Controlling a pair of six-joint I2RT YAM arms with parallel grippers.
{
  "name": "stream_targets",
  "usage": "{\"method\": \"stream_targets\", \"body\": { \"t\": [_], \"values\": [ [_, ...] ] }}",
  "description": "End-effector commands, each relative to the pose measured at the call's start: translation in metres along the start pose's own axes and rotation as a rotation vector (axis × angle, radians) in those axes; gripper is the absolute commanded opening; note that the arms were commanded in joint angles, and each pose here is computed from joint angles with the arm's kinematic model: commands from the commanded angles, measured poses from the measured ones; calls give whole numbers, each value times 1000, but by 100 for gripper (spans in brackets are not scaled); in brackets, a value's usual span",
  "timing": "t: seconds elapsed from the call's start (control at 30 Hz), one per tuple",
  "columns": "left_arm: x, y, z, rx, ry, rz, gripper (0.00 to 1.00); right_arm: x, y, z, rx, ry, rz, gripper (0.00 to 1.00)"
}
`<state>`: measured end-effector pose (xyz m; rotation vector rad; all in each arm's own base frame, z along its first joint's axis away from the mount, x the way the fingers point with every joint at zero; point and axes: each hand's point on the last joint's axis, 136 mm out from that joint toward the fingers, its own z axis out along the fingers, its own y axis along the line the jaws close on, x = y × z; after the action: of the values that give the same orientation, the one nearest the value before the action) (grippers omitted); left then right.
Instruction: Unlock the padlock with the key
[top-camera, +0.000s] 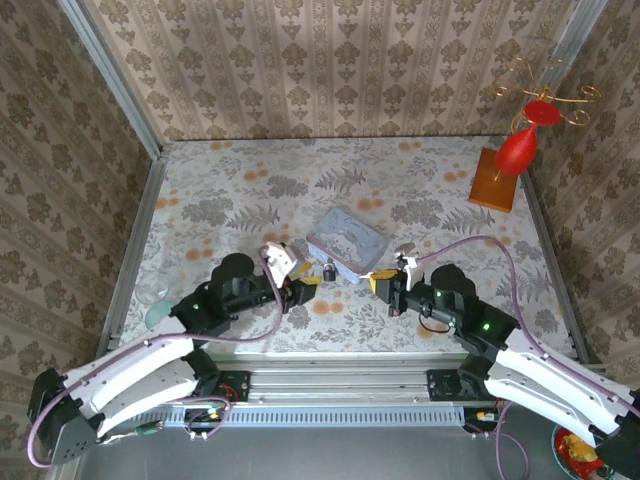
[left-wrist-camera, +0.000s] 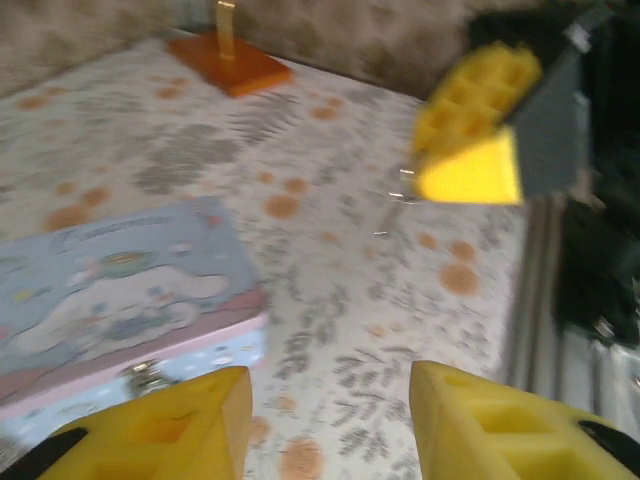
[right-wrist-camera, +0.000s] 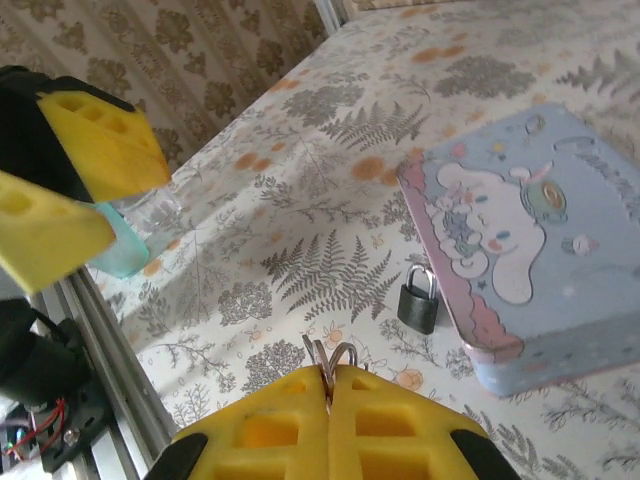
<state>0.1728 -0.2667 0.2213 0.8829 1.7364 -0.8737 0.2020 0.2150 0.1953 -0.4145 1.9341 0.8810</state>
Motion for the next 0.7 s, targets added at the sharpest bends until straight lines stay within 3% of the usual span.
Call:
{"method": "stream_targets", "body": {
  "t": [0.0,0.2,0.43,0.67],
  "values": [
    [-5,27,-4,-139,-86,-178,50,-7,-6,6,2,-93,197,0],
    [42,64,7,-323,-18,-332,64,13,-16,21,31,-86,336,0],
    [76,76,39,-347,54,-381,70,40,-18,38,87,-41,349,0],
    [77,90,62,-339,87,-384,72,59,-19,59,123,26,357,0]
  ]
}}
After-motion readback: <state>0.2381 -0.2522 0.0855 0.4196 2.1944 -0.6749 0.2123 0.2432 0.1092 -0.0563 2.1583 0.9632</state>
